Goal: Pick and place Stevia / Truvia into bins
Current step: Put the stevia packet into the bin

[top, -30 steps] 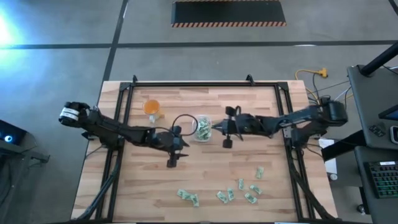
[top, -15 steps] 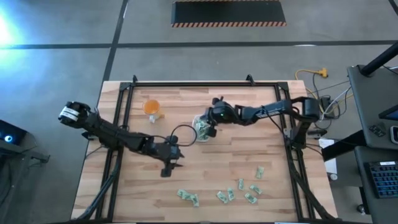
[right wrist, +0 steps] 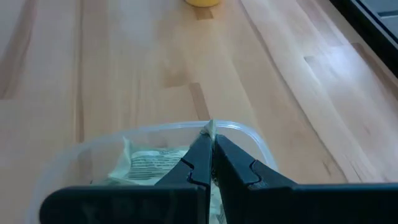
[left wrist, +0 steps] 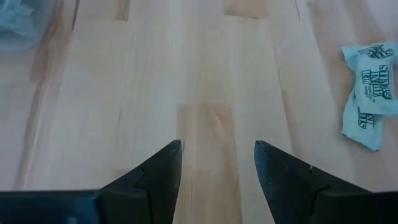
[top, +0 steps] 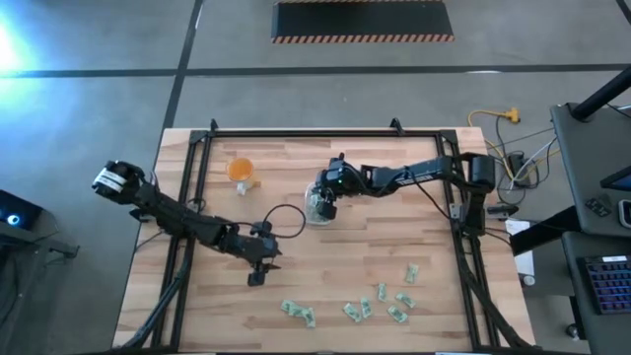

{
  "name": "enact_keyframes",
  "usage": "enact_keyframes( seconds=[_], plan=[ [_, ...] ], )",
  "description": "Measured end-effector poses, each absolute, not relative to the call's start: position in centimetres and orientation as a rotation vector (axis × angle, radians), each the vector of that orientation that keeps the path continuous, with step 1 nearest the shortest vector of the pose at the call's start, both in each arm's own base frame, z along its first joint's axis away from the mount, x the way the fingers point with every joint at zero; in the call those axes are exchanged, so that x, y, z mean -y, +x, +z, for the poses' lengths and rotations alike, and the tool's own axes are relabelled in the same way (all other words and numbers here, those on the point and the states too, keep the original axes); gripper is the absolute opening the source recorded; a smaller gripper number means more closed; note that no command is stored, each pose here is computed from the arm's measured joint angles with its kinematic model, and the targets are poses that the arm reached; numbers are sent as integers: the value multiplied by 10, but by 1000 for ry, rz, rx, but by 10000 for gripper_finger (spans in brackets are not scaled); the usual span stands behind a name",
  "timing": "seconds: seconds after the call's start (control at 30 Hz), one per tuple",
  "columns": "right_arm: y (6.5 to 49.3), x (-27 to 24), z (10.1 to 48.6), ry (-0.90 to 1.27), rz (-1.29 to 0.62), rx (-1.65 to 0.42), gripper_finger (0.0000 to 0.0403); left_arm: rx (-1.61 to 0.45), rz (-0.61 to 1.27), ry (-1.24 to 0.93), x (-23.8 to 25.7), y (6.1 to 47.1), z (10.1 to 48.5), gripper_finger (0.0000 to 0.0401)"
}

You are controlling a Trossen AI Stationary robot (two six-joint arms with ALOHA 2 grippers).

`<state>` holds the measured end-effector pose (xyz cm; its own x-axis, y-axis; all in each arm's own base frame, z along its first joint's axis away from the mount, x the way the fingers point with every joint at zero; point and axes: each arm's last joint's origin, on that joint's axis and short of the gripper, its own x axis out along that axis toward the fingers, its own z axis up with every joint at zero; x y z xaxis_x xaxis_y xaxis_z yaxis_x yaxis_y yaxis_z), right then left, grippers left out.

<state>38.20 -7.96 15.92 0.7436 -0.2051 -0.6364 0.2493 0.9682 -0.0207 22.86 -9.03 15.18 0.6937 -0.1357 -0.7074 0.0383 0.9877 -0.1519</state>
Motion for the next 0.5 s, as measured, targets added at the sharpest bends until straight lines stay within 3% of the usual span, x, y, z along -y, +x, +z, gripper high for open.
enact_keyframes(
  seconds=[0.23,0.5],
  plan=[
    [378,80,155,63,-249,-713,20,-790,-84,-124,91,228,151,185],
    [377,80,156,20,-231,-730,105,-771,-89,-130,91,229,152,185]
  ],
)
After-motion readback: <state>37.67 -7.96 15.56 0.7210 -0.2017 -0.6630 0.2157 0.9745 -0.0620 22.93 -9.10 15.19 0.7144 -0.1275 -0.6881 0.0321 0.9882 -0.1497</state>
